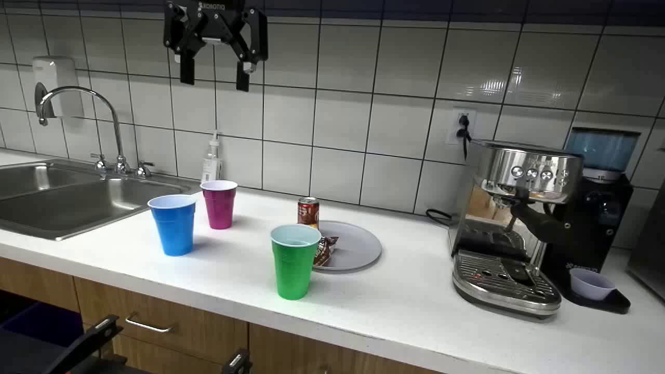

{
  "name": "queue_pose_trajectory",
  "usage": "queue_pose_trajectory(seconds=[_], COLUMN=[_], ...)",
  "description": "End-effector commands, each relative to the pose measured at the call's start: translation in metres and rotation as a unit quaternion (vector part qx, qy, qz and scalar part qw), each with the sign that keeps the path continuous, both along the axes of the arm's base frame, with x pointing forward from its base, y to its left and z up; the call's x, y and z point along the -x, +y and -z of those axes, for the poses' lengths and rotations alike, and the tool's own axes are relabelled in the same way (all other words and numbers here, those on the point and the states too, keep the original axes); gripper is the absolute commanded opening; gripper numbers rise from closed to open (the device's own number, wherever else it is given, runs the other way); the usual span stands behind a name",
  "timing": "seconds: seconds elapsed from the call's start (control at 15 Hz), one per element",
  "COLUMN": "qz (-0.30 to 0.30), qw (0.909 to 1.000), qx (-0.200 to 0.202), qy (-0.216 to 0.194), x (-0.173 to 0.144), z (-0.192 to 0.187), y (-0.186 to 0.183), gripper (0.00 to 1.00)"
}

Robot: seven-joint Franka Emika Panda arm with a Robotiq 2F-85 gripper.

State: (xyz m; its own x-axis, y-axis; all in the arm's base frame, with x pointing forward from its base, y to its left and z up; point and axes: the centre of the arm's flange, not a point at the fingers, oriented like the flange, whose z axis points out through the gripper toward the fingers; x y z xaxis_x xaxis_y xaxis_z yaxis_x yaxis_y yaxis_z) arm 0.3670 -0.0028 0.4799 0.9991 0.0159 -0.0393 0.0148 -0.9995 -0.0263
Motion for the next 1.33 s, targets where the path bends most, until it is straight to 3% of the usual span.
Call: queue_pose_trajectory(seconds=[0.0, 1.07, 1.27], qz=[0.000, 0.000, 0.004], qw=[1.0000, 1.0000, 0.9994], qx=[0.000, 0.000, 0.032], qy=[0.000, 0.000, -0.014], x=[0.0000, -0.0001, 0.0013], z=[0.0001, 0.0002, 0.0071], y=[0.0000, 0.0000, -0.0019], gripper=[1.00, 1.00, 1.00])
